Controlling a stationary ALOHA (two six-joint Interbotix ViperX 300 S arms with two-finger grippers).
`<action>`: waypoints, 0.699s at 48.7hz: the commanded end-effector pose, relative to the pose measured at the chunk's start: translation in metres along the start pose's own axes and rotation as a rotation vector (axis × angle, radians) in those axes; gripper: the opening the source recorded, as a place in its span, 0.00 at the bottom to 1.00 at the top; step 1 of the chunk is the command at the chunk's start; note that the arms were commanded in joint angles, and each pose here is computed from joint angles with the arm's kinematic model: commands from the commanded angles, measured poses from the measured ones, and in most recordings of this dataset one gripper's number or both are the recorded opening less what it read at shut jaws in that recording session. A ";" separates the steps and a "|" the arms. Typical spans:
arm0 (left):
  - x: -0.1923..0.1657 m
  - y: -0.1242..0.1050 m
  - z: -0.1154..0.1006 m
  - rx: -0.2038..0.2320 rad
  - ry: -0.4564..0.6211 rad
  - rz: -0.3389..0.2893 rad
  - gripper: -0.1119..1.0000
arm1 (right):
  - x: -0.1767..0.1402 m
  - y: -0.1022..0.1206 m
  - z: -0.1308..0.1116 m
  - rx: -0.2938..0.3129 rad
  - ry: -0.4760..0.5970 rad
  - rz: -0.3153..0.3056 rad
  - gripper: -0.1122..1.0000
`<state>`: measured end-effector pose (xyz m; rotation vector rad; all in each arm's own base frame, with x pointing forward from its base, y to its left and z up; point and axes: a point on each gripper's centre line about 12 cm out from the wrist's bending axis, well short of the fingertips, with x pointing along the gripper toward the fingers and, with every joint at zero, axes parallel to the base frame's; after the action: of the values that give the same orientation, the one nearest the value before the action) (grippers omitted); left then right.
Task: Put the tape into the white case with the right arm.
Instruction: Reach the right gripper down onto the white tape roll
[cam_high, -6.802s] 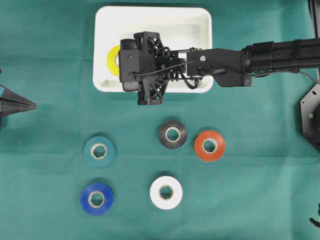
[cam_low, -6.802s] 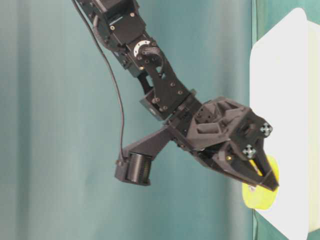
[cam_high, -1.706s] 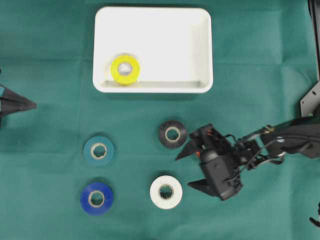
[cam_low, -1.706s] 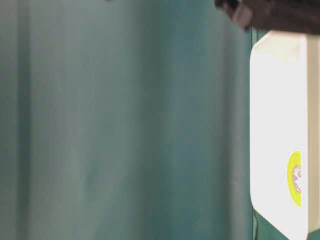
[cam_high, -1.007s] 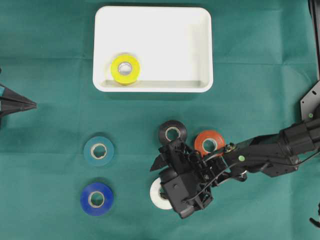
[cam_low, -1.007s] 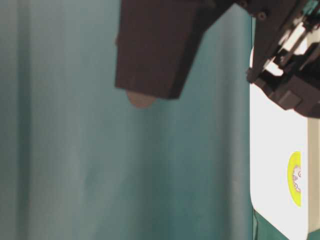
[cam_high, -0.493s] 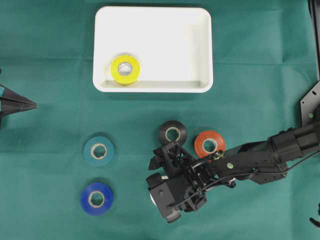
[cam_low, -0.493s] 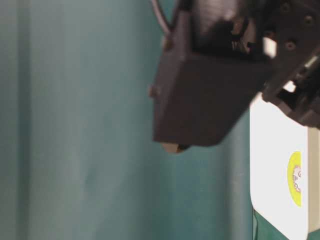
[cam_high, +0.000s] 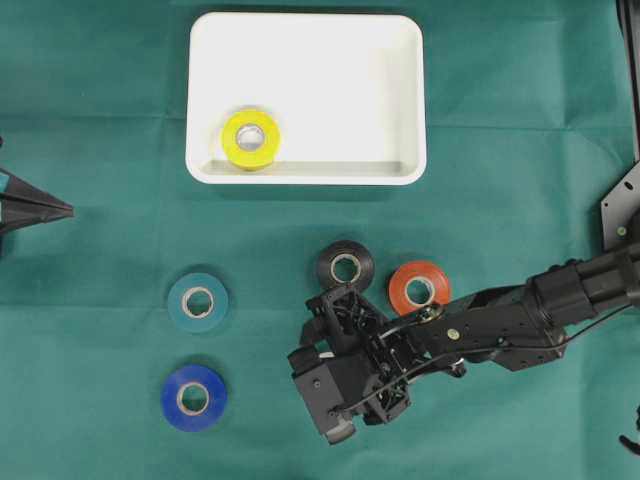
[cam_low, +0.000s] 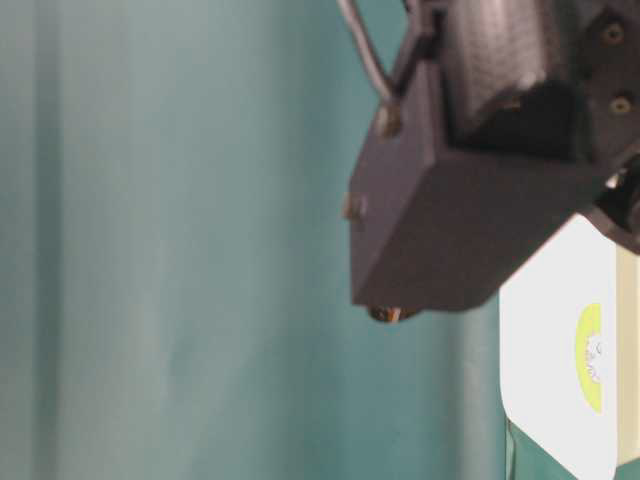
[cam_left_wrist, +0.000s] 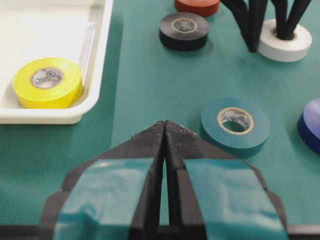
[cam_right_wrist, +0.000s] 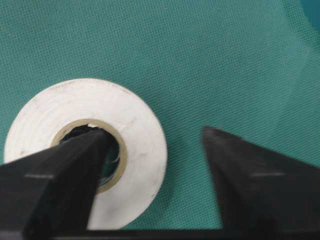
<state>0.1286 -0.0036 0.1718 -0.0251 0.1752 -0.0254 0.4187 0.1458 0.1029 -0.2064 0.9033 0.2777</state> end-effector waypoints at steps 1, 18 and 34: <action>0.001 0.000 0.005 -0.002 -0.008 0.003 0.11 | -0.008 0.001 0.015 -0.004 -0.045 0.001 0.28; 0.001 0.000 0.005 -0.004 -0.008 0.003 0.11 | -0.008 0.001 0.012 -0.006 -0.024 -0.003 0.11; 0.000 0.000 0.005 -0.002 -0.009 0.003 0.11 | -0.046 -0.002 0.038 0.036 -0.107 -0.007 0.11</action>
<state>0.1286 -0.0036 0.1718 -0.0267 0.1753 -0.0253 0.4167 0.1447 0.1210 -0.1890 0.8901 0.2626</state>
